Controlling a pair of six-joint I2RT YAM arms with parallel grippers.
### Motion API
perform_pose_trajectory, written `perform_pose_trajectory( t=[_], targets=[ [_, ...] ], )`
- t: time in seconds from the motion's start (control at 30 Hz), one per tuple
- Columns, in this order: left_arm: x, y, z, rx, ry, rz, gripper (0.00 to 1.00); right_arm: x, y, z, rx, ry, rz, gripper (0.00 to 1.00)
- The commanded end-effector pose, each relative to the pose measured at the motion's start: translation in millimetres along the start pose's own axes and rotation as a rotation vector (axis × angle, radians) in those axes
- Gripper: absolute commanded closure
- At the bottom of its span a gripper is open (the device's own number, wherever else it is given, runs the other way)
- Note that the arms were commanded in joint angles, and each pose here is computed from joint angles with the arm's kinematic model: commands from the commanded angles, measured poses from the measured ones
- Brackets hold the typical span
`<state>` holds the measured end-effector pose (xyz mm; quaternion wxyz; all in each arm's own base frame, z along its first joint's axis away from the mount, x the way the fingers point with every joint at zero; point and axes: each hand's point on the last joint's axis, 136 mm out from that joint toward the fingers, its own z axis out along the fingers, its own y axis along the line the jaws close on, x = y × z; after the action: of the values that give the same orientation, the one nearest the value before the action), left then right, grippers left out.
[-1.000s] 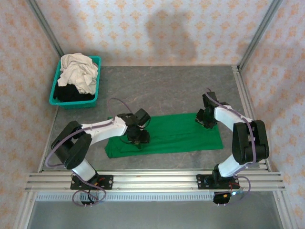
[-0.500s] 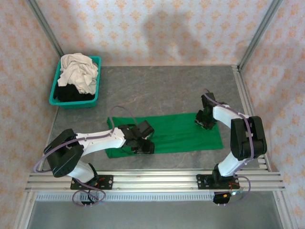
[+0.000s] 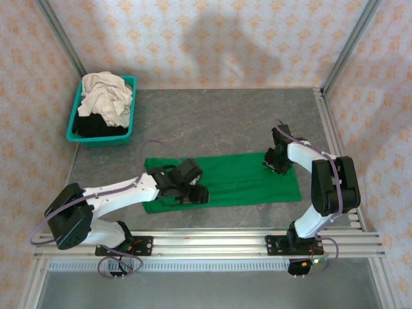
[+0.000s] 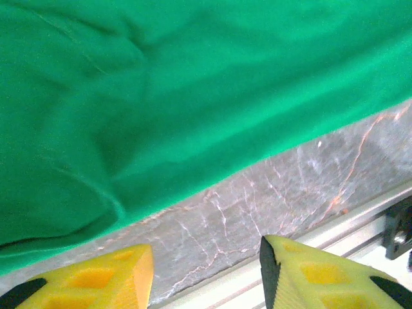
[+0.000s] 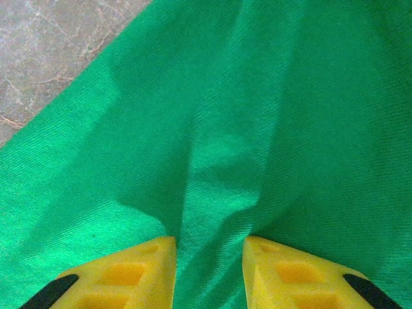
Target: Fold and stack the t-shirts
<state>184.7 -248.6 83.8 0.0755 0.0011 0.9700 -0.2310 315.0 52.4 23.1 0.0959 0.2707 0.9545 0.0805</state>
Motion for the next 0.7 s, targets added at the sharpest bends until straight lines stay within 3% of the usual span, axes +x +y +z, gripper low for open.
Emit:
perform_pose_trajectory(
  t=[0.0, 0.13, 0.27, 0.5, 0.67],
  targets=[
    [-23, 44, -19, -0.118, -0.072, -0.083, 0.52, -3, 0, 3, 0.006, -0.003, -0.011, 0.67],
    [-49, 55, -20, -0.149, -0.111, -0.103, 0.5, -2, -3, 4, 0.014, -0.006, -0.012, 0.67],
    [-56, 27, 11, -0.064, -0.034, -0.089, 0.51, -2, -5, 4, 0.018, -0.005, -0.008, 0.67],
    [-31, -22, 37, -0.026, 0.037, 0.024, 0.51, -2, -9, 6, 0.021, -0.005, 0.001, 0.67],
    [-8, -18, 43, -0.007, 0.072, 0.002, 0.51, -3, -9, 8, 0.015, 0.001, 0.0, 0.67]
  ],
)
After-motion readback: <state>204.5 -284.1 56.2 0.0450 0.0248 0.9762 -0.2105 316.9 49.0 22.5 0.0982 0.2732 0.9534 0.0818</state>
